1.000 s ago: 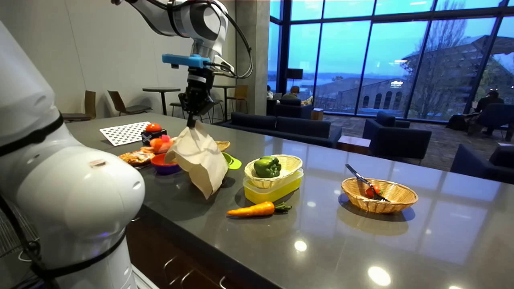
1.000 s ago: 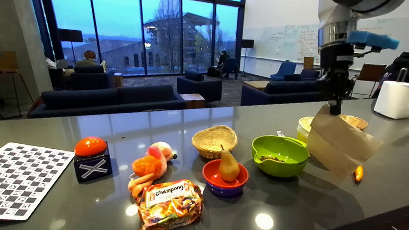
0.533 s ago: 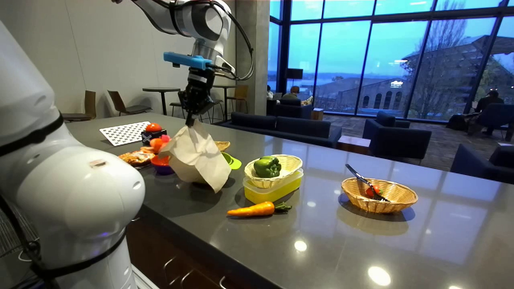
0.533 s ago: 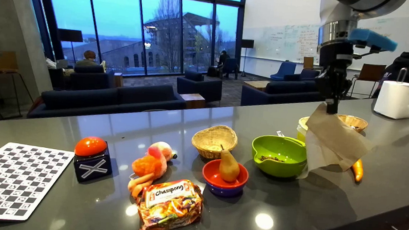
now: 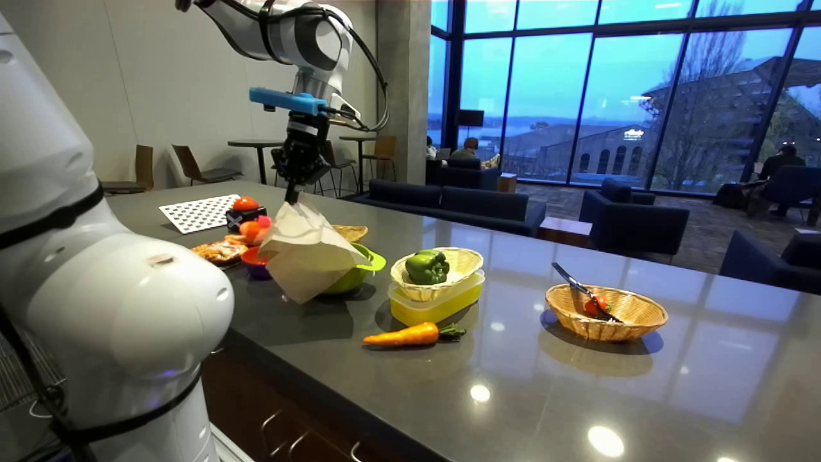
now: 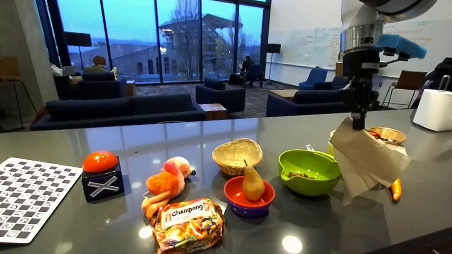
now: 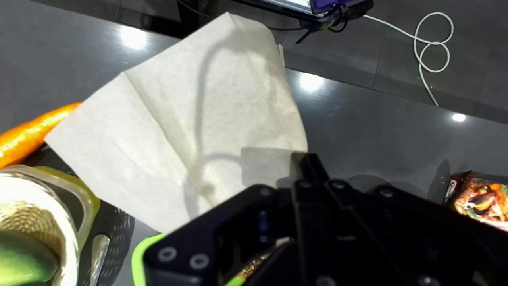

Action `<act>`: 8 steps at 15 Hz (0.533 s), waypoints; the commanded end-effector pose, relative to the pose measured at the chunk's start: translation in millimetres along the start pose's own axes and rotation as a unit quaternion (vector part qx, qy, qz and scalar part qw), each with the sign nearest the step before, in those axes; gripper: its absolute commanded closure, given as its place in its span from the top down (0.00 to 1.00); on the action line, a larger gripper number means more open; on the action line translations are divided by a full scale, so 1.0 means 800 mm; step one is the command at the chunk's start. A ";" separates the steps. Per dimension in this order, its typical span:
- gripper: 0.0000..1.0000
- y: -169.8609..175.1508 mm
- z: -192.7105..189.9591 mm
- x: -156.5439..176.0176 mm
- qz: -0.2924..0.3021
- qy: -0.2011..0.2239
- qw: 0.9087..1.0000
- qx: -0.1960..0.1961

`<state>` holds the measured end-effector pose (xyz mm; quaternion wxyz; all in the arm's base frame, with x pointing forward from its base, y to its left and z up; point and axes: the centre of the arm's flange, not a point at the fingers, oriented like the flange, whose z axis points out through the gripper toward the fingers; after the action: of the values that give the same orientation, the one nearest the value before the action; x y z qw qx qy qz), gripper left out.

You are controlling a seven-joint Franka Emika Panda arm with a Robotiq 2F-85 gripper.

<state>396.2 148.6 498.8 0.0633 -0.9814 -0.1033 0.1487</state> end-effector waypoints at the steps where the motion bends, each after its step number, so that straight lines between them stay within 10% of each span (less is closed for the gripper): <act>1: 0.00 -0.005 -0.009 0.007 -0.007 0.007 1.000 0.014; 8: 0.00 0.044 -0.022 0.009 0.012 0.017 0.997 0.078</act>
<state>406.5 138.3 504.2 0.0998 -0.9806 -0.0925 0.1407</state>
